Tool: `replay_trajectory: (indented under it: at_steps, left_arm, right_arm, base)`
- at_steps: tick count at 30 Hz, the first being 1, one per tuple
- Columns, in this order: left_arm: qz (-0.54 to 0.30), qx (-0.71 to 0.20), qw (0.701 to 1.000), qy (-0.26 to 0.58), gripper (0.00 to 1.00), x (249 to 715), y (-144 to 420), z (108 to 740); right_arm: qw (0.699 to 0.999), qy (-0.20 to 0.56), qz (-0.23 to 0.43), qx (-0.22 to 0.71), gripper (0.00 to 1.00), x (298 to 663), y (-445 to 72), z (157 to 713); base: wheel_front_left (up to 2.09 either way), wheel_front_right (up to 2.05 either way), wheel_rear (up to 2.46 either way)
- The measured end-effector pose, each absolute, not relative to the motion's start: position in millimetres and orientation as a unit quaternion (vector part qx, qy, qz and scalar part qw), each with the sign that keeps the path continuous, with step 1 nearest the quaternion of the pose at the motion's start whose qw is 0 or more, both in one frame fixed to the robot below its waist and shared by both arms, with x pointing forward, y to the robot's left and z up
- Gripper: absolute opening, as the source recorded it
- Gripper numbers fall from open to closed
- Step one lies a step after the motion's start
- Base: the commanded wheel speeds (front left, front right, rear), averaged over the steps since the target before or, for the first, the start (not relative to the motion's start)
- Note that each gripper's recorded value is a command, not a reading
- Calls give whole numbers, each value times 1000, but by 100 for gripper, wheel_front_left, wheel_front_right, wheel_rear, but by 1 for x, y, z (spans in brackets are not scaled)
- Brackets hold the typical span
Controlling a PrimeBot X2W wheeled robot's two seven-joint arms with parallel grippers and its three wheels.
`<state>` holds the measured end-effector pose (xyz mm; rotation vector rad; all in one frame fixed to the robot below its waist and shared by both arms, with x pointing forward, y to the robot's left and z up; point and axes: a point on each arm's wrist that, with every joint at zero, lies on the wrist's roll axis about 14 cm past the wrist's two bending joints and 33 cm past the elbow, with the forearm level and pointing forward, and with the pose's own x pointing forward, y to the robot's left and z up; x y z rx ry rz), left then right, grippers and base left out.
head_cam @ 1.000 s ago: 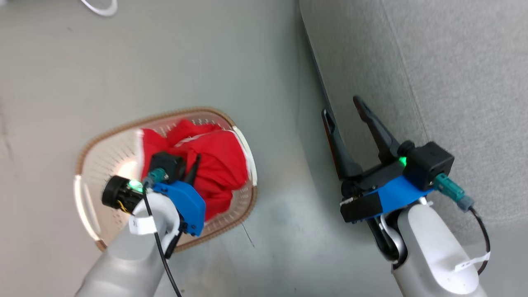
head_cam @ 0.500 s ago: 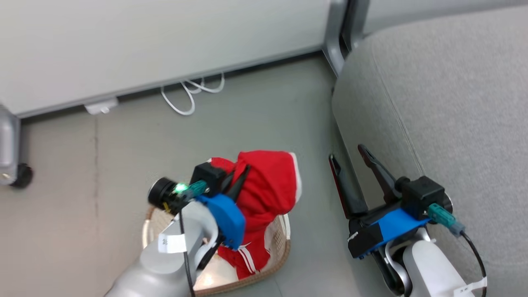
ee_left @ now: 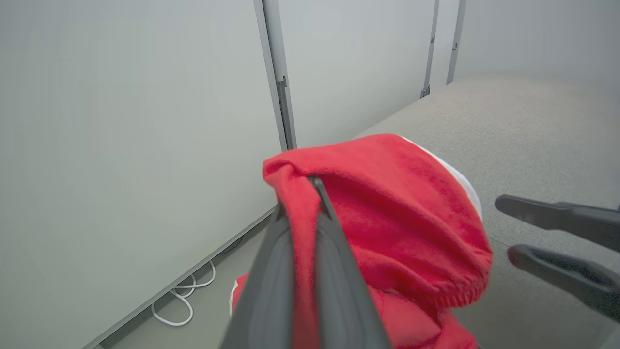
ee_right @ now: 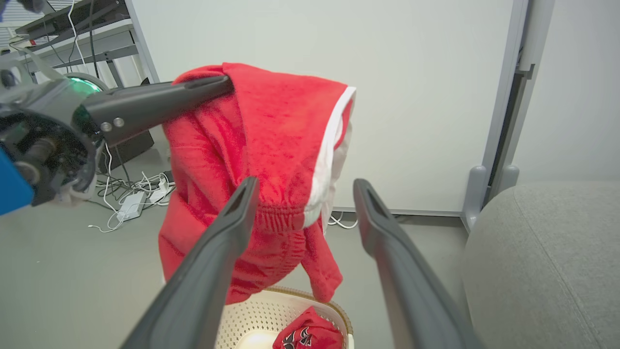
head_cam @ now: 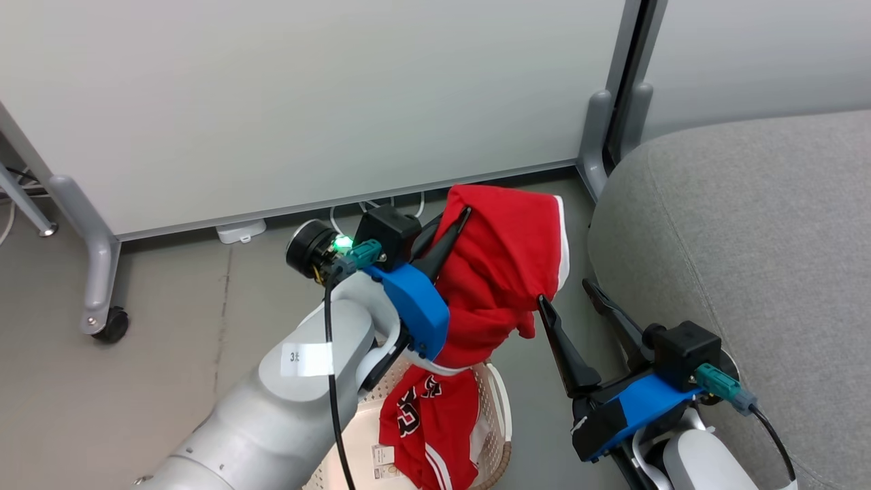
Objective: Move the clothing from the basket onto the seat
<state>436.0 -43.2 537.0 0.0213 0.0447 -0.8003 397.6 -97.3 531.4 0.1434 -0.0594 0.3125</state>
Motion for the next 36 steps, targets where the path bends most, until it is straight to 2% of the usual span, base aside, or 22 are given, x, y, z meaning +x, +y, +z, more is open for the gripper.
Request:
replay_trajectory:
  at_steps: [6,20,36]
  left_arm:
    - [-388,12,922,3,0,438,-43,555]
    - [-392,12,920,15,0,439,-44,545]
    - [-405,8,914,20,0,438,-51,538]
  right_arm:
    - [983,-27,166,72,100,395,-90,532]
    - [984,-6,165,62,100,398,-90,521]
    - [978,46,205,7,100,438,-66,508]
  base:
    - [0,0,0]
    - [0,0,0]
    - [0,0,0]
